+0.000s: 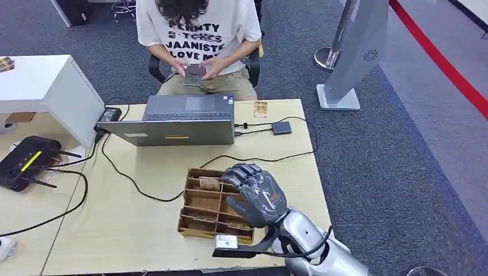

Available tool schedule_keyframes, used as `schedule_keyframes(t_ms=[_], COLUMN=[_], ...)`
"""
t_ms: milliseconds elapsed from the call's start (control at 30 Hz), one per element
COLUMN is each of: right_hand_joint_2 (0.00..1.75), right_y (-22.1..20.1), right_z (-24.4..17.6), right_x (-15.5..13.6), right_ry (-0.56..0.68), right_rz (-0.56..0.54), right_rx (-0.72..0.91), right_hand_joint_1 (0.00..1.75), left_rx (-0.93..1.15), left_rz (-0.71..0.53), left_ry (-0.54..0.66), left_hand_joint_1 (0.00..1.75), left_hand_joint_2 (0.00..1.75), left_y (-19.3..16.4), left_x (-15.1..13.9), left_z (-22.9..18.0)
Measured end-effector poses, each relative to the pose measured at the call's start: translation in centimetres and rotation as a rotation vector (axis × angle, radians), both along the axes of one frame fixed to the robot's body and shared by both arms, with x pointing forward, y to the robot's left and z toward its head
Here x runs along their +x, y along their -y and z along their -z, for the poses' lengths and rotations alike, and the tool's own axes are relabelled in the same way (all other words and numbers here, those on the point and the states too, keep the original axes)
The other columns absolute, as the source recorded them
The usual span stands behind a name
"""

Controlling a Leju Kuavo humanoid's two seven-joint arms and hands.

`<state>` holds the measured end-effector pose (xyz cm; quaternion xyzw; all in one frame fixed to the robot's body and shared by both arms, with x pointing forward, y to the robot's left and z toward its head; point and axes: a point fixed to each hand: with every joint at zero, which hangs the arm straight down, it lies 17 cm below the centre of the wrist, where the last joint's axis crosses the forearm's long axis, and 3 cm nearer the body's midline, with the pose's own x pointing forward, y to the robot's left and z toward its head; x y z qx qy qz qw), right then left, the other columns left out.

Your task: Pass the card to the sensor for recognition and then transmit it.

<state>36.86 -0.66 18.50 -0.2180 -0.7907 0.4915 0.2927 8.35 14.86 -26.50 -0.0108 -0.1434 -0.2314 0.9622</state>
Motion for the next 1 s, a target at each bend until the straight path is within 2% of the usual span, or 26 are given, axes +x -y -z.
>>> schedule_keyframes(t_ms=[100, 133, 233, 300, 500, 867, 1000], right_hand_joint_2=[1.75, 1.75, 1.75, 1.75, 1.75, 1.75, 1.75], right_y=[0.1, 0.2, 0.3, 0.5, 0.7, 1.0, 1.1], right_z=[0.3, 0.4, 0.8, 1.1, 1.7, 2.5, 2.8], right_x=[0.3, 0.4, 0.6, 0.8, 1.1, 1.5, 1.6], right_ry=[-0.002, -0.004, -0.008, -0.012, -0.023, -0.034, -0.039], right_rz=[0.010, 0.012, 0.019, 0.025, 0.034, 0.046, 0.049], right_rx=[-0.012, -0.016, -0.027, -0.034, -0.048, -0.068, -0.074], right_hand_joint_1=[0.75, 0.80, 0.80, 0.73, 0.70, 0.72, 0.80], left_rx=[0.002, 0.002, 0.001, -0.001, -0.003, -0.003, -0.005], left_rz=[0.002, 0.002, 0.003, 0.003, 0.005, 0.005, 0.005], left_ry=[0.000, 0.002, 0.006, 0.006, 0.007, 0.007, 0.006], left_hand_joint_1=[0.00, 0.00, 0.00, 0.00, 0.00, 0.00, 0.00], left_hand_joint_2=[0.00, 0.00, 0.00, 0.00, 0.00, 0.00, 0.00], left_y=[0.0, 0.0, 0.0, 0.2, 0.3, 0.3, 0.4], left_x=[0.2, 0.3, 0.6, 0.6, 0.6, 0.6, 0.6], left_z=[0.0, 0.0, -0.1, -0.1, -0.2, -0.2, -0.2])
